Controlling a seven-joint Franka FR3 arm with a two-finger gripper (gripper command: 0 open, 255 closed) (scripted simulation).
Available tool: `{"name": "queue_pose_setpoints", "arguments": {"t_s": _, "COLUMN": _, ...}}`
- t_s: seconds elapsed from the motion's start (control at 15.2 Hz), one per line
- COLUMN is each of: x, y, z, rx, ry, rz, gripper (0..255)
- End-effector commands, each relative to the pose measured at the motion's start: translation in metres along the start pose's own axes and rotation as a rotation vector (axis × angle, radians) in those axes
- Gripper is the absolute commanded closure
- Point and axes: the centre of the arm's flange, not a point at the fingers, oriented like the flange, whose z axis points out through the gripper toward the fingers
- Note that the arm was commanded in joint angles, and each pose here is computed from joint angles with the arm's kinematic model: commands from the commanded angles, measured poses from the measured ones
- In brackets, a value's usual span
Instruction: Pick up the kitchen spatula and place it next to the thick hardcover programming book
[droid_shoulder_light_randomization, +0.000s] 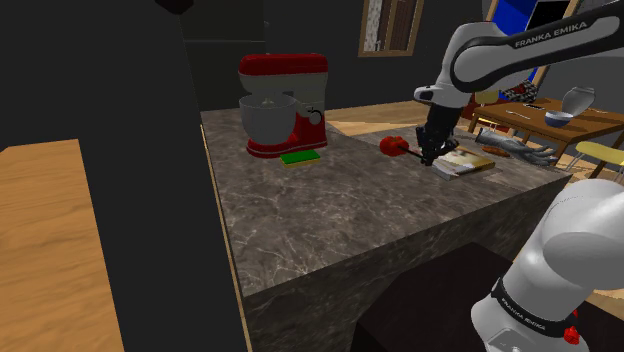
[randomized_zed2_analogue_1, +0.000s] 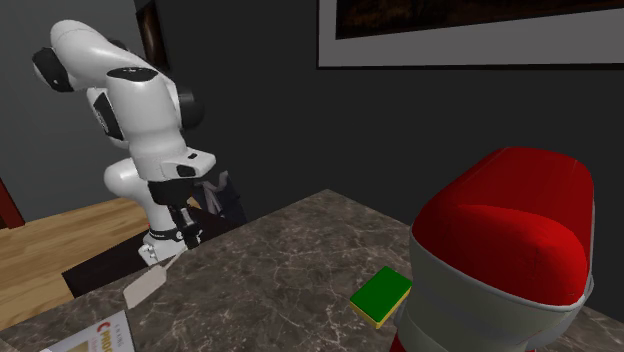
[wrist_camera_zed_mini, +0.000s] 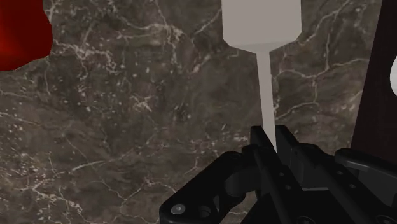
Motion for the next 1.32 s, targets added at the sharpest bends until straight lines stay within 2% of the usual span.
{"name": "queue_pose_setpoints", "arguments": {"t_s": 0.0, "x": -0.027, "y": 0.0, "z": -0.003, "rx": 0.0, "ry": 0.0, "rz": -0.001, "gripper": 255}}
{"name": "queue_pose_setpoints", "arguments": {"t_s": 1.25, "x": -0.277, "y": -0.006, "z": -0.02, "rx": 0.0, "ry": 0.0, "rz": -0.001, "gripper": 255}}
